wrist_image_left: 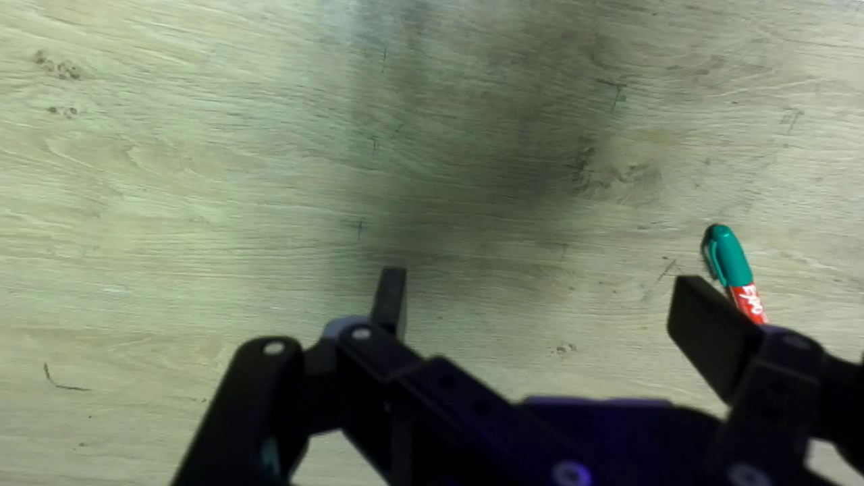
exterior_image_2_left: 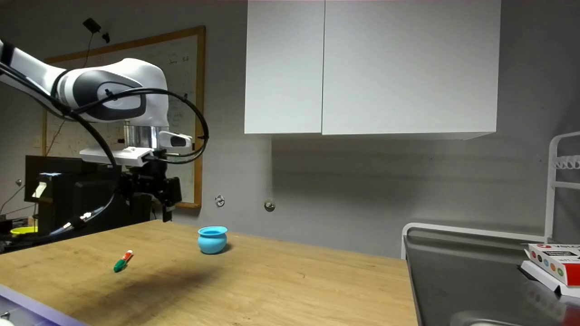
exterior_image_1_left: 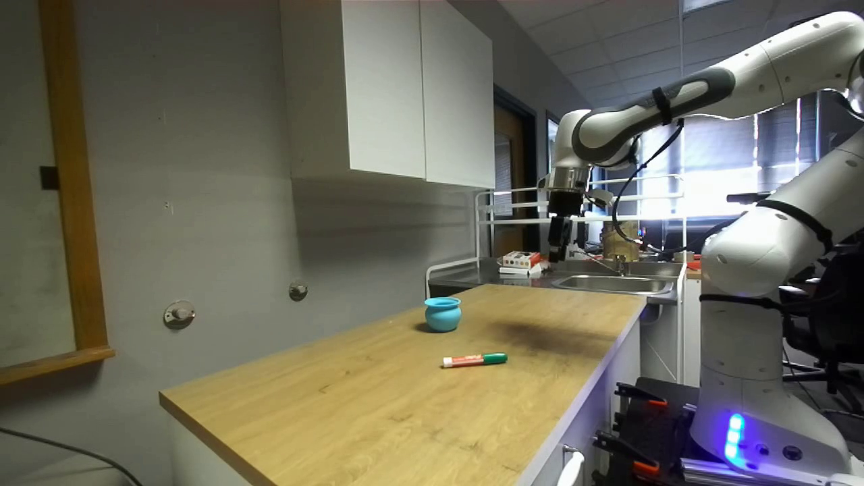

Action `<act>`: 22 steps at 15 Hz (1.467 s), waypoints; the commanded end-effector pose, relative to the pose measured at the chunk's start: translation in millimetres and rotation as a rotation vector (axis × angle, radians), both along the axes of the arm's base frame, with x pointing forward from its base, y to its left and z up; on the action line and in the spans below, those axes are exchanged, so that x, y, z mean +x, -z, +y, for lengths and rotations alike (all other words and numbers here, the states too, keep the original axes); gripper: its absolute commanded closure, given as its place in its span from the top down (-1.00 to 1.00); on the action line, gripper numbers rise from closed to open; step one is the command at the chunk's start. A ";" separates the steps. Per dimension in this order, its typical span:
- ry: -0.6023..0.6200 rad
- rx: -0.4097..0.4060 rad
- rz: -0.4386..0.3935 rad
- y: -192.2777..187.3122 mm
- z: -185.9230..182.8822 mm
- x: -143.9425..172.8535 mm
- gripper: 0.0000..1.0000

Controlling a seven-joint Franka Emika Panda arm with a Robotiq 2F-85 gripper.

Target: Put the pen in the blue bowl

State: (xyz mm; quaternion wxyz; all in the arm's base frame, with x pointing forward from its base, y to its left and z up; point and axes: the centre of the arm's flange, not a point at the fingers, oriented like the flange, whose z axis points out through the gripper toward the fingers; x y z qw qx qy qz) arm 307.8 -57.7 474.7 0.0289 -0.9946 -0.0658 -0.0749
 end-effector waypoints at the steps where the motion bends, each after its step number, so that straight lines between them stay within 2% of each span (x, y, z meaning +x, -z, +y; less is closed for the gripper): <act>1: -0.007 -0.023 0.006 0.3 6.1 6.4 1.00; 6: -0.080 -0.094 0.013 5.4 45.3 26.0 1.00; 11: -0.245 -0.201 0.032 23.8 117.4 50.7 1.00; 13: -0.334 -0.221 0.046 33.2 143.7 60.0 1.00; 17: -0.515 -0.214 0.089 51.6 194.4 77.3 1.00; 22: -0.683 -0.175 0.120 78.4 232.7 102.7 1.00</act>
